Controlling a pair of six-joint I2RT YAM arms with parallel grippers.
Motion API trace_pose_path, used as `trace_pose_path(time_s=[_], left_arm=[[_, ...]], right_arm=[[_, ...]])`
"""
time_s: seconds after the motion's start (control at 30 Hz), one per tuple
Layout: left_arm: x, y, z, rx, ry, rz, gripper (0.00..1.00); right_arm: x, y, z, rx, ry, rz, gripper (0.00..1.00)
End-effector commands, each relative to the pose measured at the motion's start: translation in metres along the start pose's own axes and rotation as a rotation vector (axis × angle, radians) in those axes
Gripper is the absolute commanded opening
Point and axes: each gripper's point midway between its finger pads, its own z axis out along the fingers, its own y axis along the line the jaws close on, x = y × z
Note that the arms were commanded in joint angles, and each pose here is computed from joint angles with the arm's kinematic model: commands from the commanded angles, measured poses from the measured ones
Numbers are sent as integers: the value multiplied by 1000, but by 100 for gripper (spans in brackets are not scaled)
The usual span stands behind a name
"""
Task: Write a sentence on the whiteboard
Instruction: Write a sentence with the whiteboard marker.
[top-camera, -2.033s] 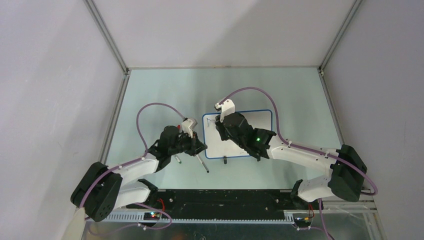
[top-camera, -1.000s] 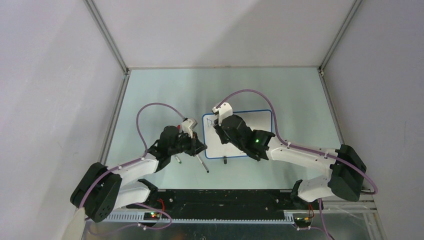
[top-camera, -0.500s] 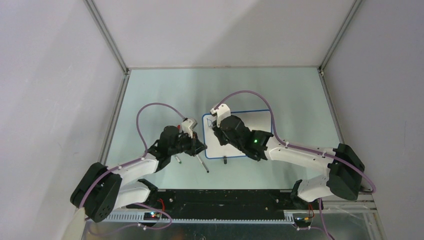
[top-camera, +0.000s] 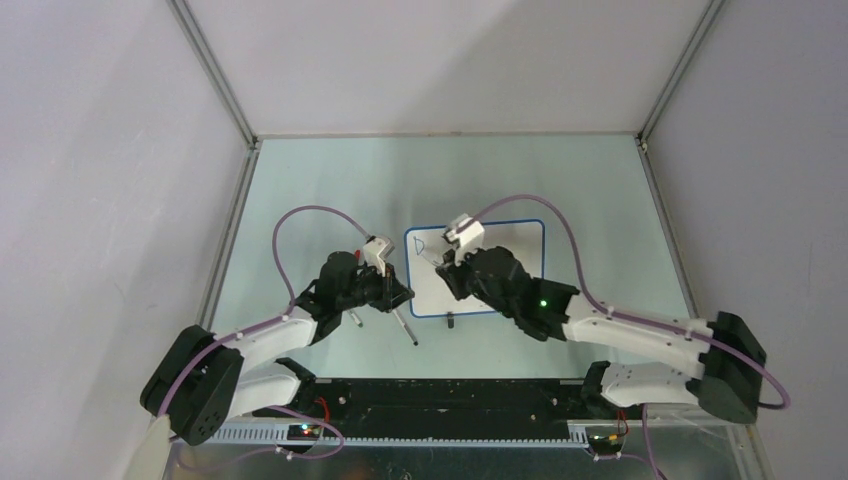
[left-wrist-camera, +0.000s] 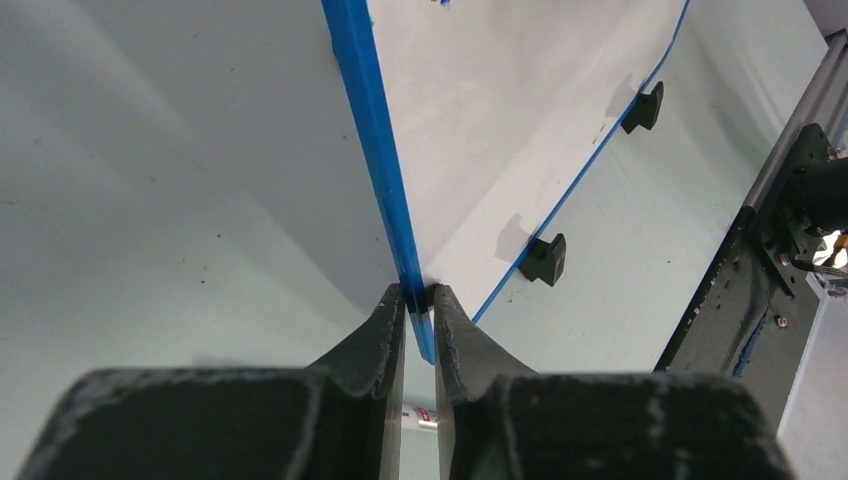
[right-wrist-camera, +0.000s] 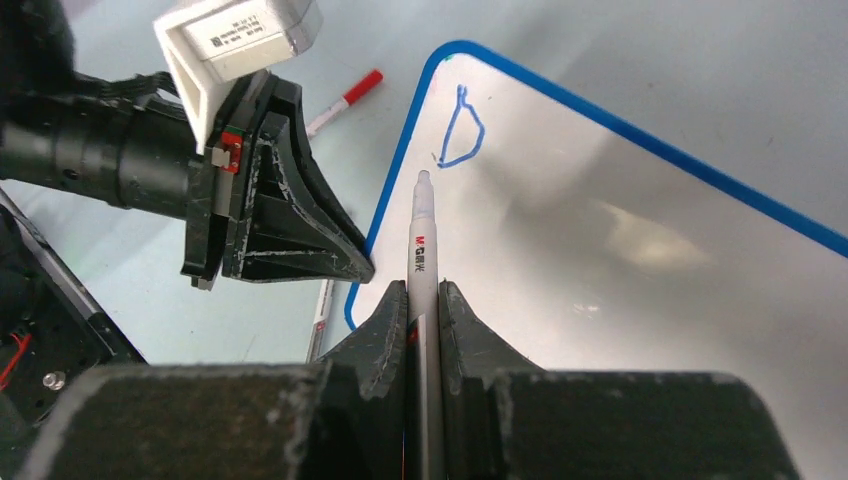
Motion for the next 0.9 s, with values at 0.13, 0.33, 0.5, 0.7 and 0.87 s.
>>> trace_pose_path(time_s=[0.13, 0.33, 0.5, 0.7, 0.87], left_arm=[[-29, -9, -5, 13, -90, 98, 16], [-37, -13, -11, 22, -120, 127, 17], [-43, -24, -21, 55, -161, 132, 18], [-50, -26, -30, 33, -180, 130, 18], [-50, -30, -30, 43, -124, 113, 9]], right_arm=[[-44, -11, -30, 7, -282, 70, 0], [-36, -16, -25, 35, -300, 82, 0], [-30, -10, -20, 19, -307, 82, 0], [-31, -9, -20, 27, -323, 63, 0], [-31, -11, -16, 43, -326, 20, 0]])
